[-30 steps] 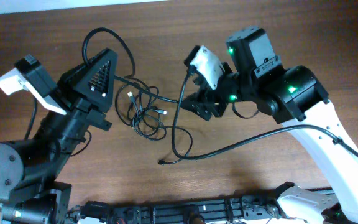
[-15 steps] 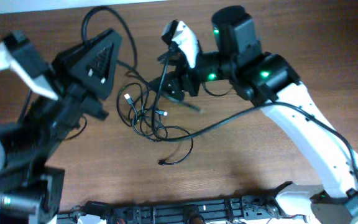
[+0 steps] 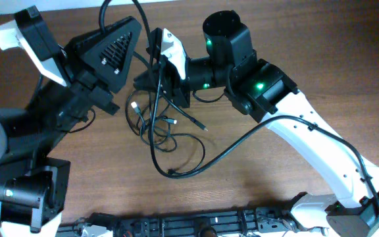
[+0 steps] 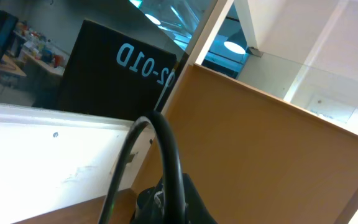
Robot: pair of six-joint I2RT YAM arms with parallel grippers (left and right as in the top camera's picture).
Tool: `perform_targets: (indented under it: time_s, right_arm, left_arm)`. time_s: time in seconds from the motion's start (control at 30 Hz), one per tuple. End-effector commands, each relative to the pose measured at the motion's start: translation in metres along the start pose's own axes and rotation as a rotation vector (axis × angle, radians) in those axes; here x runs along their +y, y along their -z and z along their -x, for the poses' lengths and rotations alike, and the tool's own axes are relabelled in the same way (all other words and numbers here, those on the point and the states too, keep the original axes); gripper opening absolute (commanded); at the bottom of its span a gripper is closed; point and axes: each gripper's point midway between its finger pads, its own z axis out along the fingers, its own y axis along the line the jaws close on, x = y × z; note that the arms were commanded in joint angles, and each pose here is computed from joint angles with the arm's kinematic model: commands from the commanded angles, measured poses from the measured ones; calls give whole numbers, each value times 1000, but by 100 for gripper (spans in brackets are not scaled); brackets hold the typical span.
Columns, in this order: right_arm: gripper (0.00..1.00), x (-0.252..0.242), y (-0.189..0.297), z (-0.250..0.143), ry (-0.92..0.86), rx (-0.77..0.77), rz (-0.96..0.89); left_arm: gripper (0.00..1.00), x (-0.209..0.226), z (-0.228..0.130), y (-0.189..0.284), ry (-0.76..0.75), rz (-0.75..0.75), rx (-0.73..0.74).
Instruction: Untangle cables
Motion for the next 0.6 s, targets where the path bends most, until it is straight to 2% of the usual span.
perform_targets:
  time_s: [0.0,0.17,0.33,0.43,0.57]
  right_arm:
    - [4,2,-3,3,0,-3,10]
    - [4,-15,-2,-5,-25,29,-94]
    - [4,-47,13,-14,-95,53,-233]
    - [4,-77,42,-18,-208,35,-328]
    - [4,-102,82,-26,-288,34,-423]
  left_arm:
    - [2,-16,11,5,-15,-37,-20]
    - [4,-22,14,9,-25,-45,-30]
    - [40,-36,19,20,-43,-62,-49]
    - [46,-41,14,27,-41,-59,-24]
    - [48,-41,8,34,-52,-38,1]
